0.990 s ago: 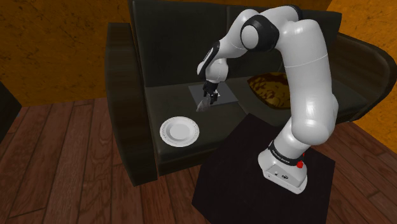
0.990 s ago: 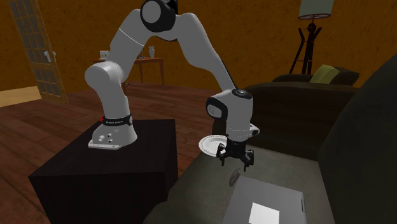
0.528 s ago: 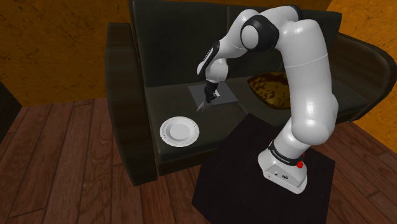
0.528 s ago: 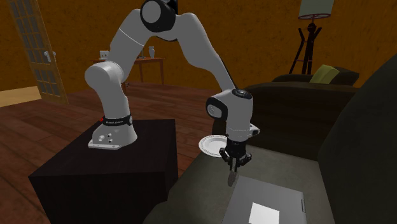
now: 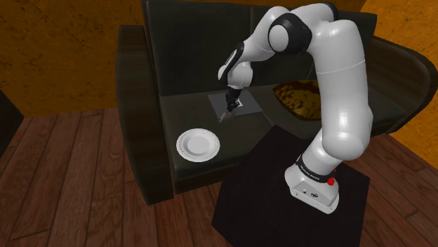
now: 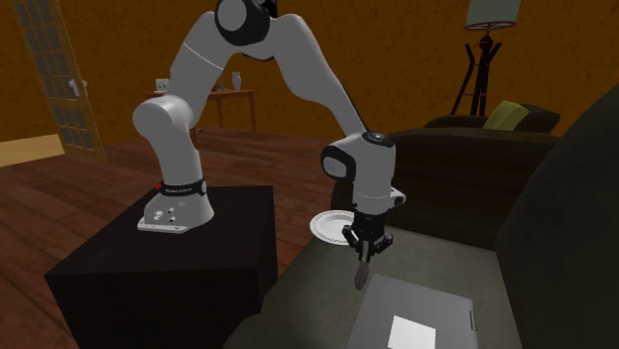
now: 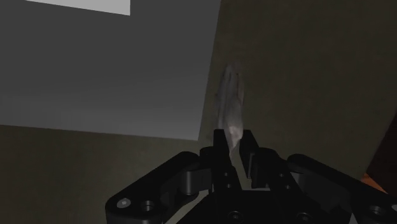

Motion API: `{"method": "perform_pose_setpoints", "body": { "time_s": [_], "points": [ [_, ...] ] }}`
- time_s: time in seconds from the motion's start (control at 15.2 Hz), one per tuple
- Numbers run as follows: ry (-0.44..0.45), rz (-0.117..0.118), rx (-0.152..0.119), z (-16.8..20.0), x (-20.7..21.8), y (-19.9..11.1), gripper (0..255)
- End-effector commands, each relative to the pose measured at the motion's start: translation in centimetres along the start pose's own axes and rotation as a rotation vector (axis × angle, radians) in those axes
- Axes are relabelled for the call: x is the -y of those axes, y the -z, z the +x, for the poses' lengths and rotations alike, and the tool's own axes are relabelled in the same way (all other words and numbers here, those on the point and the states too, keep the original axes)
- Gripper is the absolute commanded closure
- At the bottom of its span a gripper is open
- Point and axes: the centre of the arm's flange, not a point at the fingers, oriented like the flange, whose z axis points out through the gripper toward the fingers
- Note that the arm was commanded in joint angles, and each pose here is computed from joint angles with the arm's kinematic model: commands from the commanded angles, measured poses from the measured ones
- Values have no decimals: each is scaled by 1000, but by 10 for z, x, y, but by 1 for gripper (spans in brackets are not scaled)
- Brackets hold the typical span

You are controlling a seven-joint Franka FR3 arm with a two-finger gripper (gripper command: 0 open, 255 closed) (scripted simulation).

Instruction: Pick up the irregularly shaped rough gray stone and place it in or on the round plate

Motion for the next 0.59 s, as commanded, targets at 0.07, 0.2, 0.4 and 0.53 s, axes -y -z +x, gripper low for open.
{"method": "perform_pose_setpoints", "body": {
  "time_s": [0.07,0.2,0.4,0.53],
  "points": [
    [0,0,0,1,1,15,255],
    [0,0,0,2,1,26,255],
    [0,0,0,3,1,42,255],
    [0,0,0,4,1,52,255]
  ]
}}
